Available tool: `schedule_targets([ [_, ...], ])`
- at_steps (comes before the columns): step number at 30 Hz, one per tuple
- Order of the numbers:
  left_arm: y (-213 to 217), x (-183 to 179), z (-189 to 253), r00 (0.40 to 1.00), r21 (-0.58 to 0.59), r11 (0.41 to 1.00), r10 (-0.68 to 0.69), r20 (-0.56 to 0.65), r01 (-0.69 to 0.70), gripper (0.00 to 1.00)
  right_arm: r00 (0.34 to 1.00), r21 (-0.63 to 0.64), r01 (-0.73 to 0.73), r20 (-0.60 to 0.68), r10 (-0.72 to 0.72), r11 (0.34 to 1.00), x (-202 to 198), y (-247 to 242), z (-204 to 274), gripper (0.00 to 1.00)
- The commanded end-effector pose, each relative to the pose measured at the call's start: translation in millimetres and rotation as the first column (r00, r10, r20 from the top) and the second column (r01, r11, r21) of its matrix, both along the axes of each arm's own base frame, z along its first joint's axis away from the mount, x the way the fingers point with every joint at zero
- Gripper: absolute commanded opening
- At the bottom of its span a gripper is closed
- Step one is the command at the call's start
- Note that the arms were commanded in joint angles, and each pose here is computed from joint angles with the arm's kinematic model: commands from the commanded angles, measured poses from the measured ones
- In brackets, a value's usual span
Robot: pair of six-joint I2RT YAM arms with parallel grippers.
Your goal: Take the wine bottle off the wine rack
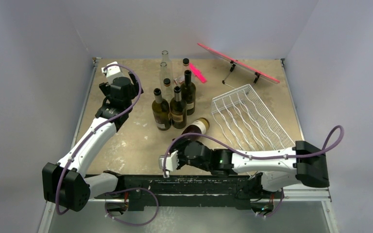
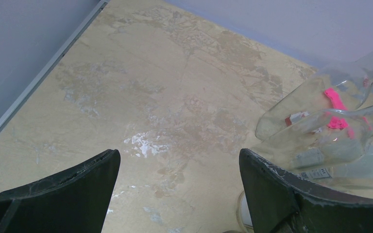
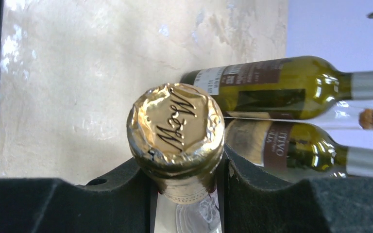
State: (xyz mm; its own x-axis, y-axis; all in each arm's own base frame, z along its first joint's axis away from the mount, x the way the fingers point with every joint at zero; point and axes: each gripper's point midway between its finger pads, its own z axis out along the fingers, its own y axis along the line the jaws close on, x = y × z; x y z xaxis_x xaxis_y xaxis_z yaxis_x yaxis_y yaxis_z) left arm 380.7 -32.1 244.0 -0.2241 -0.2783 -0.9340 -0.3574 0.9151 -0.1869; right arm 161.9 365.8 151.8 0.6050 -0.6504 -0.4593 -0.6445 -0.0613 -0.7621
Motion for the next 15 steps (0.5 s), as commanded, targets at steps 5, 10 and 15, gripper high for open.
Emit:
schedule_targets([
  [5,1,3,34,0.996,-0.034,0.999,0.008,0.089,-0.005,0.92,0.996,0.537,0.089,-0.046,-0.077,0.839,19,2,150,0.00],
  [10,1,3,33,0.996,-0.032,0.999,0.009,0.086,-0.006,0.92,0.985,0.709,0.166,-0.149,-0.085,0.685,49,-26,189,0.00],
  [15,0,4,31,0.997,-0.033,0.999,0.007,0.082,-0.004,0.92,0.983,0.795,0.175,-0.175,-0.056,0.581,74,-44,212,0.00],
])
